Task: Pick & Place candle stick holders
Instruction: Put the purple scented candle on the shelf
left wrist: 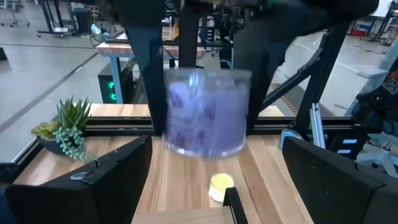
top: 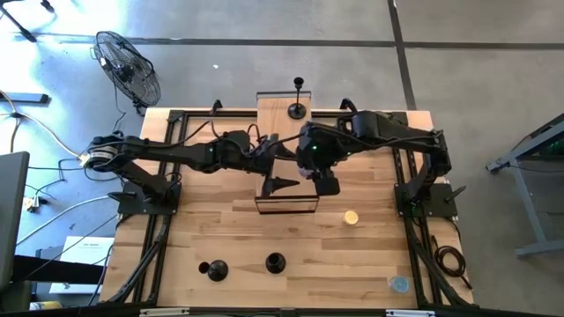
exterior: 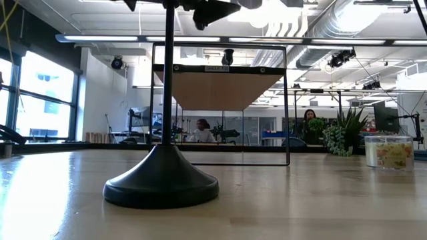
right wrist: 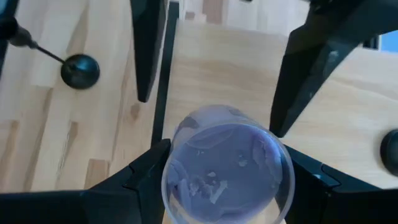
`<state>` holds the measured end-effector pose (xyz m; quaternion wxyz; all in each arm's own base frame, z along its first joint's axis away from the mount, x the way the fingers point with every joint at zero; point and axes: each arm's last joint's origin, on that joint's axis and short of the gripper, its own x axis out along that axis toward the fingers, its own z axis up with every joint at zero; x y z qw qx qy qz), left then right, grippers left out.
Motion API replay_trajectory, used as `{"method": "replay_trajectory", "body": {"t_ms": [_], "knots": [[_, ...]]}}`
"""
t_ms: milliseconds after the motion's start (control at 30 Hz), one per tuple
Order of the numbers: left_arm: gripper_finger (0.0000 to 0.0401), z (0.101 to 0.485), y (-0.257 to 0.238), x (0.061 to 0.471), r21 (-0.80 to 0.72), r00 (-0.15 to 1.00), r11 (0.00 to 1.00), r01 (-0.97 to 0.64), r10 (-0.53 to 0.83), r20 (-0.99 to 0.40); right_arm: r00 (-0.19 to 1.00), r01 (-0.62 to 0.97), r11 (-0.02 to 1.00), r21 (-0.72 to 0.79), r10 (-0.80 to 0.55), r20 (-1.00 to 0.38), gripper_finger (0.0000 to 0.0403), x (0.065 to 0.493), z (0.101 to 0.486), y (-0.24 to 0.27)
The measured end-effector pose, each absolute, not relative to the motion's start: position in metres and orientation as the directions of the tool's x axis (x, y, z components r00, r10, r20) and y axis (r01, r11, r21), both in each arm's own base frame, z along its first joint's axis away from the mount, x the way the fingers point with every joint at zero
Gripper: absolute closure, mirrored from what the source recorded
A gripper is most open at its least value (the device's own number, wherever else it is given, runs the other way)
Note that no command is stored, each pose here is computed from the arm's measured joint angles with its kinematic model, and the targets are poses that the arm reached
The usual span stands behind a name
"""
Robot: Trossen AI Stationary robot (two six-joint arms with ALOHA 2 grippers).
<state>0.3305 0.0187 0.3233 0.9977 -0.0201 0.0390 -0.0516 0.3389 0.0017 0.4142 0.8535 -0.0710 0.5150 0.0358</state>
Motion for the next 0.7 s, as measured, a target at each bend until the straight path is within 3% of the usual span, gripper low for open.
{"method": "replay_trajectory", "body": {"t_ms": [700], "knots": [[0.0045,0.312,0.018,0.334,-0.064,0.98,0.991,0.12,-0.128,-0.15,0.445,-0.15,0.986,-0.066,0.008,-0.895,0.018,0.354,0.401,0.003]]}}
